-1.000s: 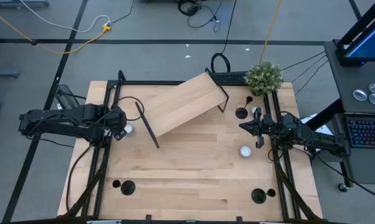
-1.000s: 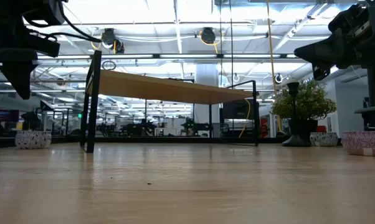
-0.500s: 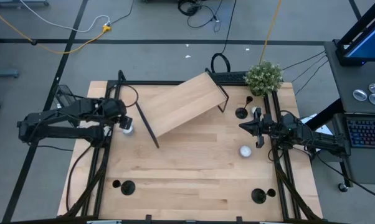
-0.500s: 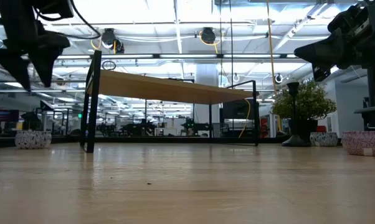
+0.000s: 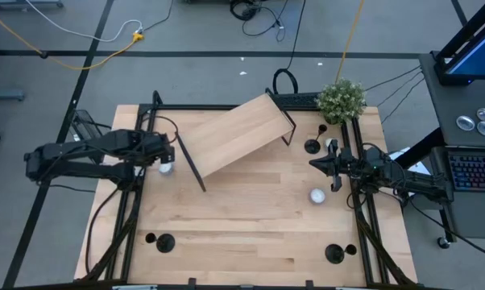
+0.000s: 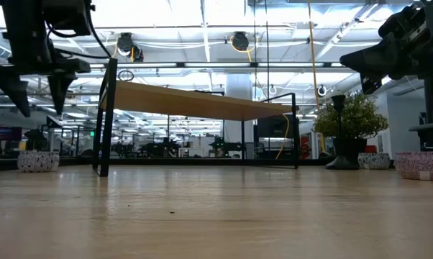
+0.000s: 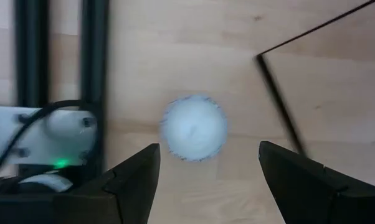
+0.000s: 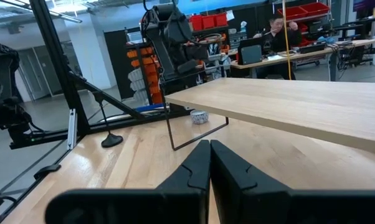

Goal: Pick & Place candle stick holders
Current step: Put the red scented candle on the shelf

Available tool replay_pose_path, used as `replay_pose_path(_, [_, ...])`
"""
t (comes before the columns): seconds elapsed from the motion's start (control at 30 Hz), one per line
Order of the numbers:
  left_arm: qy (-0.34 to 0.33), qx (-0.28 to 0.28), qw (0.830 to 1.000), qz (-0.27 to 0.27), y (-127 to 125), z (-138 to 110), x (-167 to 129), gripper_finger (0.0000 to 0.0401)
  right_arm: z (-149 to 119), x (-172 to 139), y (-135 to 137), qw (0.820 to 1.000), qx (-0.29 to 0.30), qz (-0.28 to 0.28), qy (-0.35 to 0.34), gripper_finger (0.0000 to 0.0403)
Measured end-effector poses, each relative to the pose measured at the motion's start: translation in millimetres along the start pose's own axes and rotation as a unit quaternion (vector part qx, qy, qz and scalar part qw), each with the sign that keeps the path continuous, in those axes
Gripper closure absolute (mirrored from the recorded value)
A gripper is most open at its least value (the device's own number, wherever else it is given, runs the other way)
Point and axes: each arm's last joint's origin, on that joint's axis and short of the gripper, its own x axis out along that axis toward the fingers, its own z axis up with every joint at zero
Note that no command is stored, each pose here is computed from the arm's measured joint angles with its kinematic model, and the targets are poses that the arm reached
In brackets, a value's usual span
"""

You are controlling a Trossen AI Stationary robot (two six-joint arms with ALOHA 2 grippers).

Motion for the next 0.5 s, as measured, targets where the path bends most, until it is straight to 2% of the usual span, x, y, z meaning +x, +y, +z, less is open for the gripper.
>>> replay_pose_path(0.2, [-0.01, -0.047, 0.999, -0.004, -6, -2, 4, 0.0123, 0, 0, 0, 1.0, 0.0, 0.0, 0.001, 0.0399])
replay_pose_path(0.4, [-0.019, -0.071, 0.997, 0.024, -13, -5, 11, 0.0123, 0, 0, 0, 1.0, 0.0, 0.0, 0.0, 0.0399])
replay_pose_path(0.5, [-0.02, -0.099, 0.994, 0.035, -17, -5, 15, 0.0123, 0, 0, 0, 1.0, 0.0, 0.0, 0.0, 0.0399])
